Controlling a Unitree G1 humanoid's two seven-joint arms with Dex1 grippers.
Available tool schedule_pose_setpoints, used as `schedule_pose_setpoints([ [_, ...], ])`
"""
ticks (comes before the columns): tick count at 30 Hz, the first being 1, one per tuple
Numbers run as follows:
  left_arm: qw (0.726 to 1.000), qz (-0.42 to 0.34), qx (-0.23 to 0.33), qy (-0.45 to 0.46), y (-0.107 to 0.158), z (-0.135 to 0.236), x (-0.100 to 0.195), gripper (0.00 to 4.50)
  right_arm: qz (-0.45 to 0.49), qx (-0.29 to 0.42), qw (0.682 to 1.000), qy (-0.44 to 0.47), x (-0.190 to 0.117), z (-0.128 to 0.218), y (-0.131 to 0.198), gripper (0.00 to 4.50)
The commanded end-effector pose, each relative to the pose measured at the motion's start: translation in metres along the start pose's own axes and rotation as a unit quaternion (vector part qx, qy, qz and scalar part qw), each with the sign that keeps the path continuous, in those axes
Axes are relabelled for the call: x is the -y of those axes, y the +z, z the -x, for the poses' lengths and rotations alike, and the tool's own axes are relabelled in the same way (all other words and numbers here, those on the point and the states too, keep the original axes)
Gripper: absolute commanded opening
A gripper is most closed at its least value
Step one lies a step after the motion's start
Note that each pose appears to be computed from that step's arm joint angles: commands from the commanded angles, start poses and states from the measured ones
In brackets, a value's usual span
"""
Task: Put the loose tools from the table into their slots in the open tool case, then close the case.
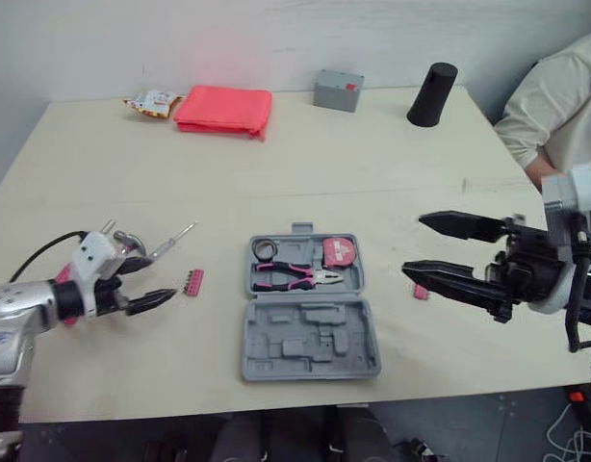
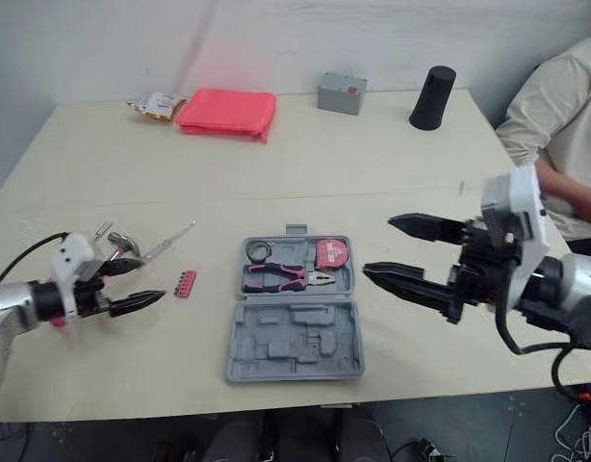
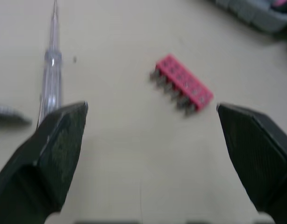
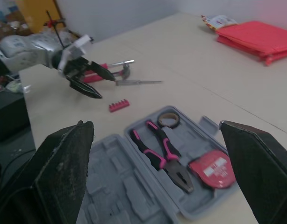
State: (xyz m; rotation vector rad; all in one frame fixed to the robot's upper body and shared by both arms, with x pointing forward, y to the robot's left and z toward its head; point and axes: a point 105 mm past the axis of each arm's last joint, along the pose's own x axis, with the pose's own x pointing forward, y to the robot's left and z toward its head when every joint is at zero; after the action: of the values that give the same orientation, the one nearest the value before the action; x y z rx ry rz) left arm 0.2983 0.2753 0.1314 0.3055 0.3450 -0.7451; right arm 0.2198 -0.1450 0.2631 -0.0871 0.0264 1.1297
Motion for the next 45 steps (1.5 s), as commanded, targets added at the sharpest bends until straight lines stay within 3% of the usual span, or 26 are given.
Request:
schedule_pose_setpoints([
  [1,0.999,-0.049,-0.011,0.016,0.01,-0.012,-0.012,4.47,0.013,0.018,0.999,0.035,-0.013,-0.012,0.014,4.5],
  [9,0.998,-0.052,-0.022,0.016,0.02,-0.039,-0.037,4.47,0.006,0.014,0.999,0.044,-0.016,-0.021,0.009,4.5],
  [18,0.994,-0.053,-0.087,0.028,0.0,-0.046,-0.052,4.47,0.005,0.009,0.999,0.038,-0.016,-0.022,0.001,4.5],
  [22,0.994,-0.049,-0.091,0.039,0.0,-0.046,-0.059,2.81,0.006,0.011,0.999,0.035,-0.016,-0.021,0.001,4.5],
  [37,0.991,-0.042,-0.119,0.045,-0.012,-0.031,-0.068,2.81,0.019,0.005,1.0,0.017,-0.01,-0.018,-0.001,4.5],
  [40,0.992,-0.044,-0.111,0.038,-0.01,-0.037,-0.065,2.01,0.019,0.007,1.0,0.017,-0.011,-0.018,-0.001,4.5],
  [43,0.993,-0.042,-0.104,0.028,-0.008,-0.042,-0.06,0.64,0.021,0.007,1.0,0.013,-0.01,-0.017,-0.002,4.5],
  [45,0.994,-0.043,-0.102,0.025,-0.007,-0.041,-0.059,0.05,0.023,0.006,1.0,0.013,-0.01,-0.018,-0.002,4.5],
])
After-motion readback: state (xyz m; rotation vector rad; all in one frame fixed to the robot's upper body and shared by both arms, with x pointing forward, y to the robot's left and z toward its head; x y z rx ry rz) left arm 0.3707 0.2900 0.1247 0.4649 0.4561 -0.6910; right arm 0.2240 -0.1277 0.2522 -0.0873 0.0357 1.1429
